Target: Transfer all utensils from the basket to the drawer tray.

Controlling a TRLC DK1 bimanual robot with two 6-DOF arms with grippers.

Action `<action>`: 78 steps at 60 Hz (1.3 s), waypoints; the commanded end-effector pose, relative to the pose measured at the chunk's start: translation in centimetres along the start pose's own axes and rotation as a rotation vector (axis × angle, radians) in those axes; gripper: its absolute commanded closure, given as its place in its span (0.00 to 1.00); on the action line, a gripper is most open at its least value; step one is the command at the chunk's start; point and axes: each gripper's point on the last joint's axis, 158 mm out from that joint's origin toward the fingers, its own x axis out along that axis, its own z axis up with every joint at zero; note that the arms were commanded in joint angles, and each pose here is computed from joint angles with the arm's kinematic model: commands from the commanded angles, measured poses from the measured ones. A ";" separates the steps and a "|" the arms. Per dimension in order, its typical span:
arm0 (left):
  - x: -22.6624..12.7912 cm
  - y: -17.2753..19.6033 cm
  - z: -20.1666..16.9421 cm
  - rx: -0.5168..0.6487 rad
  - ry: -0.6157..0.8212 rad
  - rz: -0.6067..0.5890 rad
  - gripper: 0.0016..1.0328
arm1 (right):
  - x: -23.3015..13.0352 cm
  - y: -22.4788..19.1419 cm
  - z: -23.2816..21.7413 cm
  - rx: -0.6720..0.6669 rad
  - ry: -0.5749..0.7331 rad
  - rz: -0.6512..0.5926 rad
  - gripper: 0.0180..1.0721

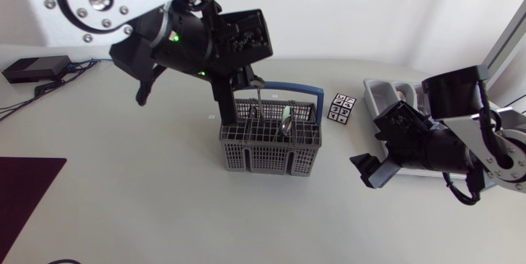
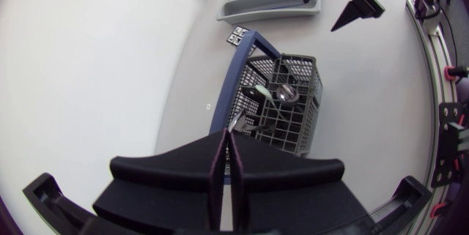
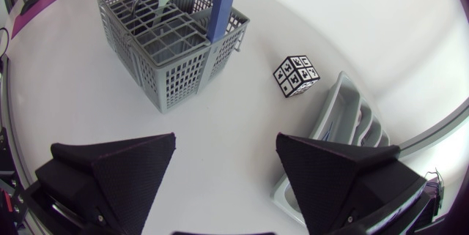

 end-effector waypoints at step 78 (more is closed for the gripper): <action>0.6 -3.7 0.5 -0.919 0.106 -0.462 0.97 | -2.7 11.4 17.2 -0.092 -0.392 0.203 0.30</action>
